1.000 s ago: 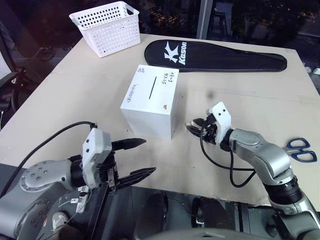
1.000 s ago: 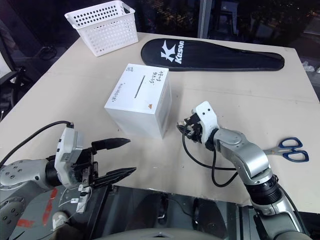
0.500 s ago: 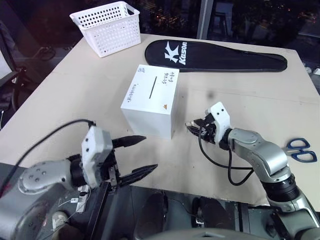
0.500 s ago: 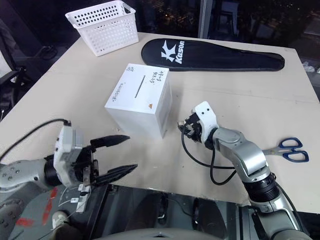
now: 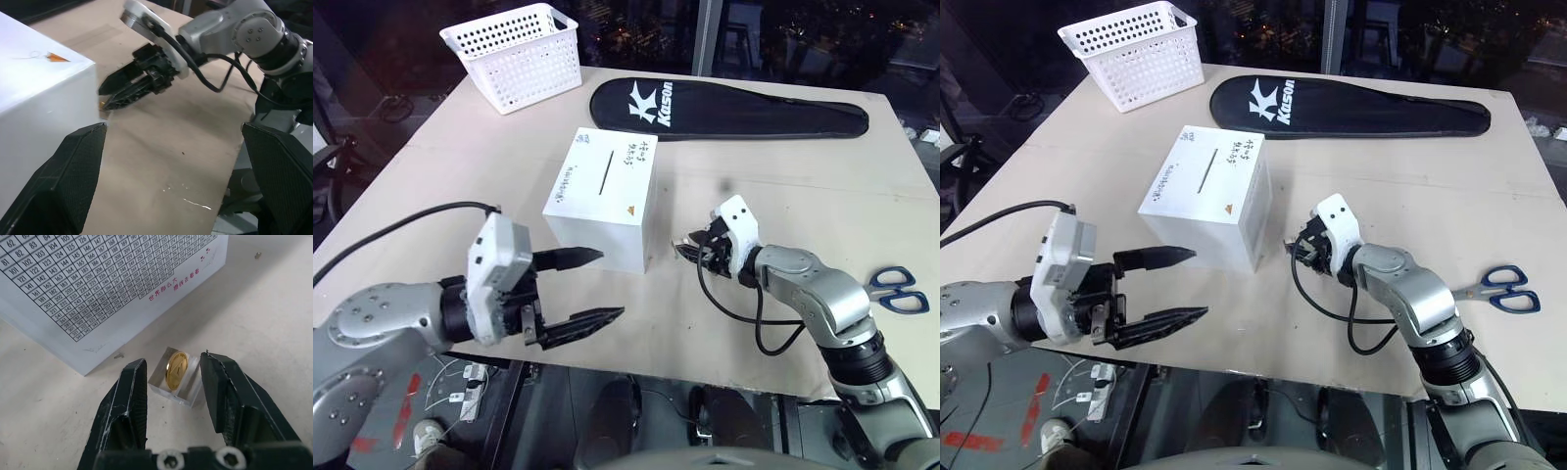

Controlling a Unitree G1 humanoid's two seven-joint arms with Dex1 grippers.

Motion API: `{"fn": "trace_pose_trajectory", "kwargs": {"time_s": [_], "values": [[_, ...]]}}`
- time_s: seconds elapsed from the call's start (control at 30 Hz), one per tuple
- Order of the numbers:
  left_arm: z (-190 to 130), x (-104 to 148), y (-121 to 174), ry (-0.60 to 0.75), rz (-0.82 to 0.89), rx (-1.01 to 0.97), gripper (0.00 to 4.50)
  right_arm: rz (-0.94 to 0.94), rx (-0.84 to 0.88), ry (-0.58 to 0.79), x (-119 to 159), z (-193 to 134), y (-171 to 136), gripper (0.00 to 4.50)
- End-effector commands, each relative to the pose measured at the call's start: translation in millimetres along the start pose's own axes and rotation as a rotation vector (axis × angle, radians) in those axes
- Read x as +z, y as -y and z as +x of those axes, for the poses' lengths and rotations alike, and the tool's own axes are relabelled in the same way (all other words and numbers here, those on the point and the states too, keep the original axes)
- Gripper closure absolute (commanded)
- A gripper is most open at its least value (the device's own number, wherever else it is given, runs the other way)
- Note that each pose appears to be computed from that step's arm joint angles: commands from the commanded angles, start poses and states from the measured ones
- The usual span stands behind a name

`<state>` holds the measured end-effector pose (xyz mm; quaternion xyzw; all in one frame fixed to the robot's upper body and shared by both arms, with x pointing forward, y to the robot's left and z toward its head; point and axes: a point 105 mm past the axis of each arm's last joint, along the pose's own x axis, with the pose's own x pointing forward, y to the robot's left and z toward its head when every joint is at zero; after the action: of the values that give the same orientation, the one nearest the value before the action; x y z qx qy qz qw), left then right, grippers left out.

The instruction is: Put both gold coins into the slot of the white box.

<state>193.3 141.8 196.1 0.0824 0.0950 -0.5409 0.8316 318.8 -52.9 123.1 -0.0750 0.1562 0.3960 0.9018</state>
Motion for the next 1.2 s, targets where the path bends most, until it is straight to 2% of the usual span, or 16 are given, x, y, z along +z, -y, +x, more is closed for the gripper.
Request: {"fn": "trace_pose_trajectory", "kwargs": {"time_s": [0.03, 0.13, 0.3, 0.57, 0.6, 0.63, 0.7, 0.73, 1.2], "values": [[12.6, -6.0, 4.2, 0.036, 0.034, 0.063, 0.0, -0.016, 0.013, 0.019, 6.7, -0.4, -3.5, 2.61], [15.2, -15.7, -4.0, 0.056, 0.033, 0.147, 0.0, -0.013, 0.015, 0.016, 5.2, -1.4, -4.5, 2.61], [14.4, -26.9, 1.7, 0.055, 0.023, 0.072, 0.0, -0.012, 0.019, 0.014, 4.9, -1.8, -5.9, 2.61], [22.1, -18.0, 6.8, 0.102, 0.03, 0.053, 0.0, -0.002, 0.03, 0.01, 4.9, -0.4, -9.7, 2.61], [23.7, -15.4, 8.1, 0.105, 0.031, 0.049, 0.0, 0.001, 0.033, 0.009, 4.7, -0.1, -10.5, 3.13], [25.1, -13.1, 9.5, 0.107, 0.031, 0.046, 0.0, 0.003, 0.035, 0.008, 4.5, 0.2, -11.0, 3.39], [26.8, -9.5, 11.3, 0.109, 0.033, 0.044, 0.0, 0.003, 0.035, 0.007, 4.3, 0.7, -11.4, 4.31], [27.4, -7.6, 12.1, 0.11, 0.035, 0.043, 0.0, 0.002, 0.034, 0.006, 4.1, 1.1, -11.3, 4.44], [24.1, -7.6, 5.9, 0.09, 0.03, 0.059, 0.0, 0.003, 0.026, 0.012, 5.0, 3.4, -10.1, 4.44]]}}
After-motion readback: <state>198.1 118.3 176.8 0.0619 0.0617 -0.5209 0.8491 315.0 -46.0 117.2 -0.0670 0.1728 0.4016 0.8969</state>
